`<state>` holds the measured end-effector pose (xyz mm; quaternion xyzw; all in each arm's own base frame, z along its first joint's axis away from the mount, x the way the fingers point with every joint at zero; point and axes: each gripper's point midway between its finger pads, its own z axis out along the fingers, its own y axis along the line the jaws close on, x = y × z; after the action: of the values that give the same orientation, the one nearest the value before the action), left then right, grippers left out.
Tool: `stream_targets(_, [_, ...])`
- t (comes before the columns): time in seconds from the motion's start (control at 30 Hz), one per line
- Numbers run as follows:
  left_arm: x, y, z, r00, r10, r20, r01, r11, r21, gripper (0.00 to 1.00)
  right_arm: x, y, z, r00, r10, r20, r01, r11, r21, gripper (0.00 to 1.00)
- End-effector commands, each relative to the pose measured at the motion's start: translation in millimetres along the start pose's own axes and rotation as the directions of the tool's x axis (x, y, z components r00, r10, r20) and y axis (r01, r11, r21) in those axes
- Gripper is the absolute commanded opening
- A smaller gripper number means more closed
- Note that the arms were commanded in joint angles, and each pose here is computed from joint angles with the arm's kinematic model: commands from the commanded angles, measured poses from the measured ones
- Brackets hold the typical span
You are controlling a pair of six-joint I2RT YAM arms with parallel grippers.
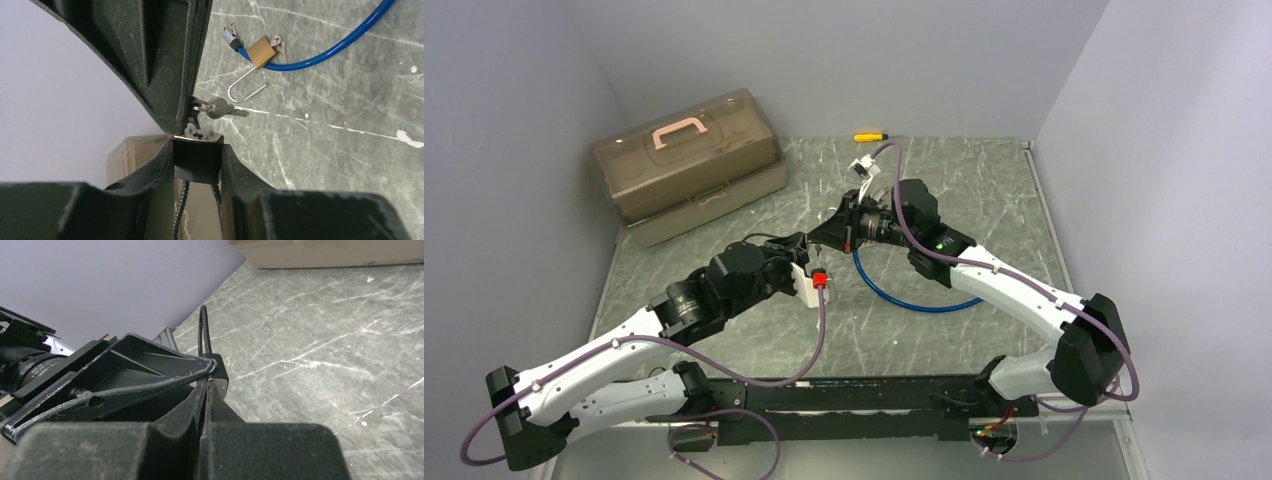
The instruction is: Unlock with the key
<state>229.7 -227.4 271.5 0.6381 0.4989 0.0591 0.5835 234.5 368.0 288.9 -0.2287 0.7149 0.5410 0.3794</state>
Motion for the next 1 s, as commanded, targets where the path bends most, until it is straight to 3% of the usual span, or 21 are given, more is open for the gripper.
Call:
stream_targets(0.0, [-75.4, 32.9, -8.1, 0.952, -0.069, 0.300, 0.089, 0.994, -0.055, 0.00, -12.2, 34.5, 0.8, 0.996, -0.062, 0.064, 0.069, 0.992, -0.109, 0.00])
stream_targets(0.3, [-83.1, 51.5, -14.2, 0.929, -0.173, 0.326, 0.206, 0.976, -0.070, 0.00, -14.7, 35.8, -9.3, 0.990, -0.067, 0.122, 0.082, 0.990, -0.117, 0.00])
stream_targets(0.7, [-44.8, 82.0, -17.5, 0.915, -0.316, 0.249, 0.370, 0.905, -0.212, 0.00, -21.4, 40.0, -30.1, 0.972, -0.074, 0.225, 0.098, 0.990, -0.100, 0.00])
stream_targets(0.97, [-47.0, 76.4, -20.2, 0.900, -0.338, 0.276, 0.391, 0.906, -0.165, 0.00, -22.8, 41.1, -30.6, 0.968, -0.060, 0.243, 0.089, 0.990, -0.112, 0.00])
